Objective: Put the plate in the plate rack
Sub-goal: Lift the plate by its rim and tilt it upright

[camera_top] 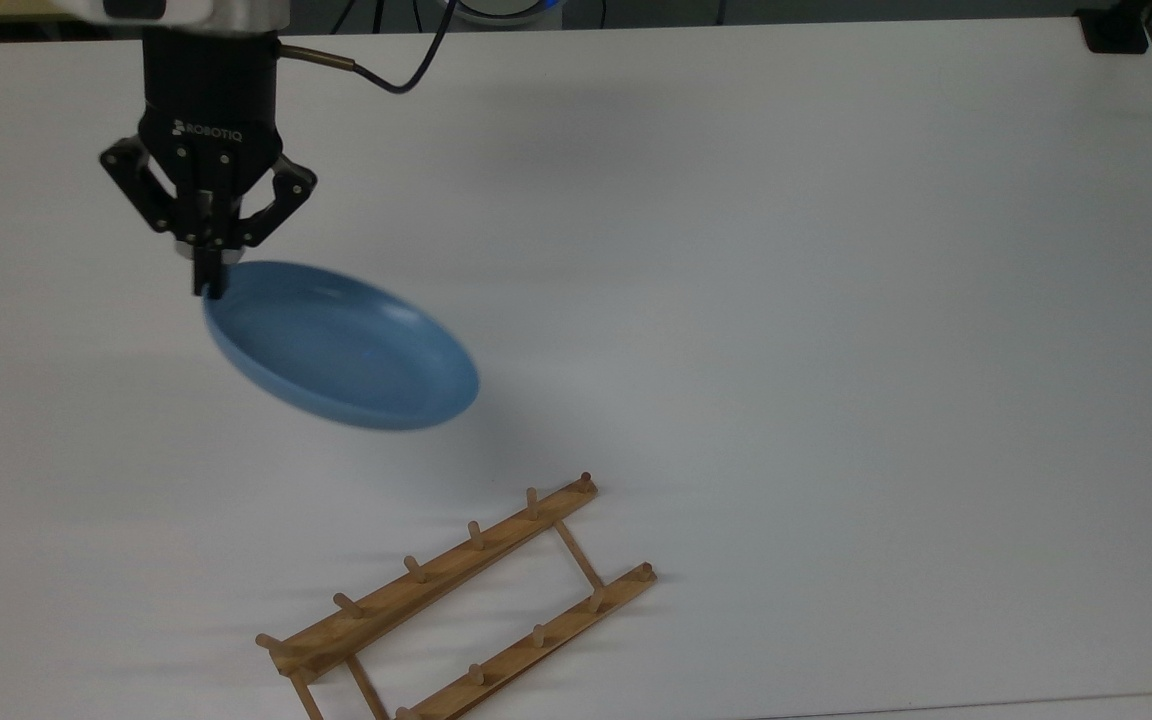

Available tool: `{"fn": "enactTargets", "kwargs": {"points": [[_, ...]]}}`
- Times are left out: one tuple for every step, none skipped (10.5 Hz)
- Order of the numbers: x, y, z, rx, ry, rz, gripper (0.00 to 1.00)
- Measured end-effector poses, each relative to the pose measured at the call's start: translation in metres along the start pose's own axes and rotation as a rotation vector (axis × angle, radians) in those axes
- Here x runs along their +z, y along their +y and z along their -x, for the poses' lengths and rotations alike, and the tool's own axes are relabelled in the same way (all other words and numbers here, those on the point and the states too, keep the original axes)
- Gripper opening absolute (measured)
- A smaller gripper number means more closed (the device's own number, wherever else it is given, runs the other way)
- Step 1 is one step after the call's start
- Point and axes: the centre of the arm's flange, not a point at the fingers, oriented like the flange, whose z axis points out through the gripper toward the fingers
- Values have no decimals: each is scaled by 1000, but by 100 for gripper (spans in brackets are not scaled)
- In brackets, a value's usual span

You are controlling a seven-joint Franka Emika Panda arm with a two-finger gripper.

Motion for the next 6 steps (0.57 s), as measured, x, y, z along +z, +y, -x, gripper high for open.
{"fn": "enactTargets", "kwargs": {"points": [[-3,-6,-6,-29,47,53,4],[-4,-9,-11,-33,74,109,4],[-4,-9,-17,-23,97,157,4],[-2,-6,-23,8,120,192,4],[0,-1,-29,49,136,206,4],[5,2,-34,98,147,210,4]]}}
